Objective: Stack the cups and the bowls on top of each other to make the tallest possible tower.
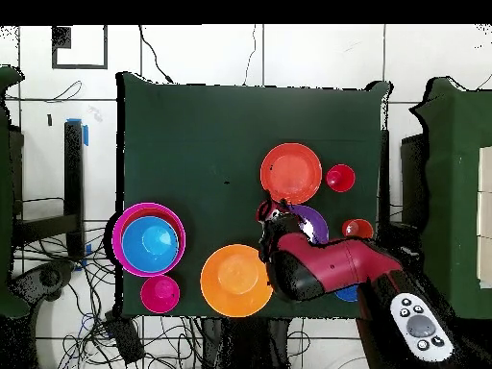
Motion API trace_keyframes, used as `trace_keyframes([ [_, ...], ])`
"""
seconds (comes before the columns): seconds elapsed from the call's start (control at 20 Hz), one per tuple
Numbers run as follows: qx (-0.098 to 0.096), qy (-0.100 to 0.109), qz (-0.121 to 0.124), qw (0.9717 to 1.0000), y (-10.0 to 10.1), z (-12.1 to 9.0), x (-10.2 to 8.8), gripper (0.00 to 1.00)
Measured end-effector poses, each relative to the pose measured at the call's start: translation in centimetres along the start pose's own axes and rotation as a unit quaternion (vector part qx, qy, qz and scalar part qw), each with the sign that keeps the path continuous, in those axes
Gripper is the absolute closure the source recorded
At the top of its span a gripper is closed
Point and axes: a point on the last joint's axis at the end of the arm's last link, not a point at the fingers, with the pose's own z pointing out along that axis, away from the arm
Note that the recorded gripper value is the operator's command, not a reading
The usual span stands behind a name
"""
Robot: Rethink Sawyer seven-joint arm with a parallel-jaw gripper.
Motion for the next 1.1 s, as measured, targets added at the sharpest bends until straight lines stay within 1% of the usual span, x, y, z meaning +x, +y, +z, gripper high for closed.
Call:
trace_keyframes([
  [0.05, -0.001, 0.005, -0.003, 1.0000, 0.3, 0.4, 0.5, 0.00],
  [0.2, 0.000, 0.022, -0.017, 0.9996, 1.5, 1.8, 2.7, 0.00],
  [0.3, 0.000, 0.028, -0.025, 0.9993, 1.9, 2.3, 3.9, 0.00],
  [0.4, -0.001, 0.031, -0.030, 0.9991, 2.1, 2.6, 4.6, 0.00],
  [0.45, -0.001, 0.035, -0.035, 0.9988, 2.2, 3.0, 5.5, 0.00],
  [0.6, -0.001, 0.040, -0.037, 0.9985, 2.0, 3.4, 6.5, 0.00],
  [0.75, 0.000, 0.043, -0.033, 0.9985, 1.4, 3.6, 6.9, 0.00],
  [0.85, 0.001, 0.042, -0.029, 0.9987, 0.8, 3.6, 6.7, 0.00],
  [1.0, 0.008, 0.034, -0.021, 0.9992, -0.2, 3.2, 5.6, 0.00],
  [1.1, 0.018, 0.028, -0.017, 0.9993, -0.9, 2.7, 4.5, 0.00],
])
